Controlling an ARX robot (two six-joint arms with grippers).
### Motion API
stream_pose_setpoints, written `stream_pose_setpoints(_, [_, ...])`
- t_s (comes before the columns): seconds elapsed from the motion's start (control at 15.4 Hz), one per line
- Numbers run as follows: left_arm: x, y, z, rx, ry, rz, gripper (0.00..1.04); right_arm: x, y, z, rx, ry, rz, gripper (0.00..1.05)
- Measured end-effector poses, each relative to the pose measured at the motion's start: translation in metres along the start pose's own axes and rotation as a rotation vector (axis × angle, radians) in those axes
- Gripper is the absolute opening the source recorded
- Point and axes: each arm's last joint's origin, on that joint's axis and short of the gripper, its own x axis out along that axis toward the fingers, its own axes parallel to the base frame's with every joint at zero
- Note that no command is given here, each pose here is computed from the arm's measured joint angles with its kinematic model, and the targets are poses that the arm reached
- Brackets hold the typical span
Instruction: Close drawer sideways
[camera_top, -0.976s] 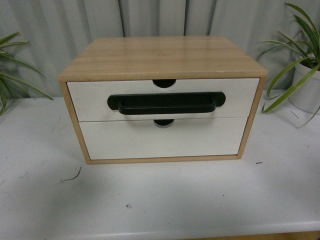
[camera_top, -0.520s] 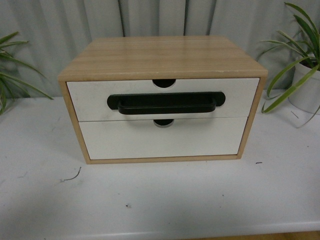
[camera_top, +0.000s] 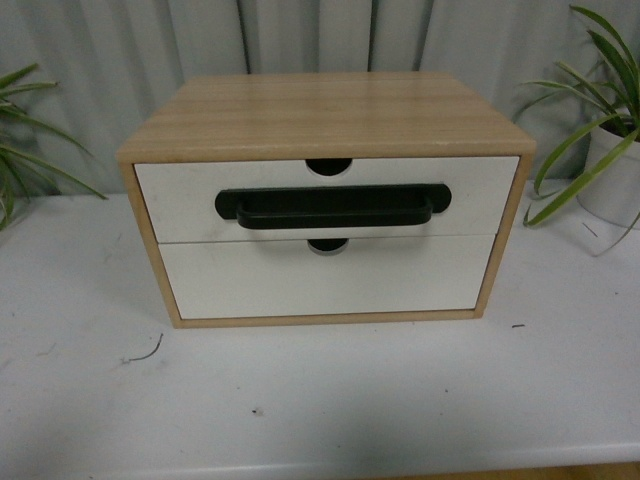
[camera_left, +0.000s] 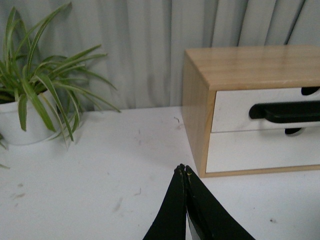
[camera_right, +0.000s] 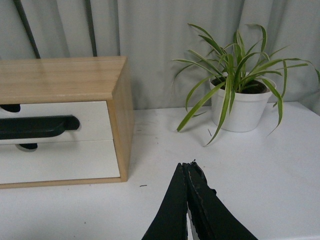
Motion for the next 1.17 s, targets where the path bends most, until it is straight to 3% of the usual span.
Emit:
stream_pose_setpoints(0.98, [0.0, 0.0, 0.001, 0.0, -0.01, -0.004, 0.02, -0.016, 0.0, -0.007, -0.001, -0.011, 0.0, 0.02])
stream_pose_setpoints(1.04, [0.0, 0.0, 0.001, -0.001, -0.01, -0.004, 0.03, -0.016, 0.0, -0.007, -0.001, -0.011, 0.0, 0.07])
stream_pose_setpoints(1.17, [0.0, 0.0, 0.001, 0.0, -0.01, -0.004, 0.26, -0.016, 0.0, -0.007, -0.001, -0.011, 0.0, 0.32])
